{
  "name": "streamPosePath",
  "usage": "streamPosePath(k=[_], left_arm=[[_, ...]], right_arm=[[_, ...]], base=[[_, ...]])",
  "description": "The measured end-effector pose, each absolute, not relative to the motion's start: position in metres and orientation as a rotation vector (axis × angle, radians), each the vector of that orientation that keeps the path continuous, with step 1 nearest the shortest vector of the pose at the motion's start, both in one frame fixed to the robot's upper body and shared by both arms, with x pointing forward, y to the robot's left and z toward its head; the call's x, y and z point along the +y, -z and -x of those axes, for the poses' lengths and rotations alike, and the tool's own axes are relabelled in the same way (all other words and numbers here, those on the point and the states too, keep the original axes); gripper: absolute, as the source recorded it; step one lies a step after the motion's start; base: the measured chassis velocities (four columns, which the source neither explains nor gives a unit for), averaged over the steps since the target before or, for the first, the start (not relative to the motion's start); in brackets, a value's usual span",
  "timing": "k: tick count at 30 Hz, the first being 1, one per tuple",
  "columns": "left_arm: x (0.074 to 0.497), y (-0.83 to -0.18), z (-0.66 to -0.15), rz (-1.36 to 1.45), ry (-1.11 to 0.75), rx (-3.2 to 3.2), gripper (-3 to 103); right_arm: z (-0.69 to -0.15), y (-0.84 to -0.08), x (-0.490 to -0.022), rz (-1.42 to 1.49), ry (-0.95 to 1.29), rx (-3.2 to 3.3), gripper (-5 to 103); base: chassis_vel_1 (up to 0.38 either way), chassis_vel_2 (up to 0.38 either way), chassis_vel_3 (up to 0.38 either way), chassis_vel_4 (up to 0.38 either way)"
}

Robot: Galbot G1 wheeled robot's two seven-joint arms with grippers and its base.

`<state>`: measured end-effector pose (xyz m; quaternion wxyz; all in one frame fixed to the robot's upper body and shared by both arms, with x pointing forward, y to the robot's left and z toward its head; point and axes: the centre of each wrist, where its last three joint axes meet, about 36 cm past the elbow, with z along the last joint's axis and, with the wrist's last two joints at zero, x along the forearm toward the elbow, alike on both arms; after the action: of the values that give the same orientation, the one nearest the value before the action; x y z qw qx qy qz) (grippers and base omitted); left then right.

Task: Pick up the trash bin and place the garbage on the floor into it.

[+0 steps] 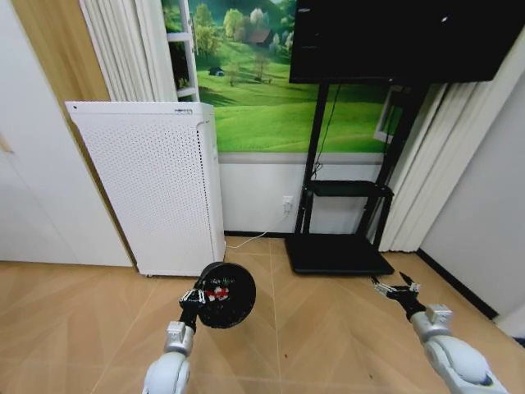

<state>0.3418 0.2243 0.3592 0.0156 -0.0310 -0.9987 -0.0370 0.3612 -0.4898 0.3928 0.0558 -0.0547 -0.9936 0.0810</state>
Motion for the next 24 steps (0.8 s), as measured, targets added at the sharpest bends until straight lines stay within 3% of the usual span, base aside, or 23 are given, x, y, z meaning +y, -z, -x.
streamPosePath(k=[5, 17, 24], left_arm=[[0.227, -0.36, -0.339, 0.091, 0.123, -3.103, 4], [0.225, -0.359, -0.332, 0.083, 0.106, -3.093, 4], [0.23, -0.35, -0.303, 0.08, 0.096, -3.022, 4]], right_arm=[[-0.361, -0.393, -0.49, 0.166, -0.246, -3.015, 100], [-0.361, -0.393, -0.49, 0.166, -0.246, -3.016, 100], [-0.361, -0.393, -0.49, 0.166, -0.246, -3.015, 100]], base=[[0.146, -0.157, -0.14, 0.156], [-0.034, 0.038, 0.036, -0.029], [0.016, -0.011, -0.01, 0.011]])
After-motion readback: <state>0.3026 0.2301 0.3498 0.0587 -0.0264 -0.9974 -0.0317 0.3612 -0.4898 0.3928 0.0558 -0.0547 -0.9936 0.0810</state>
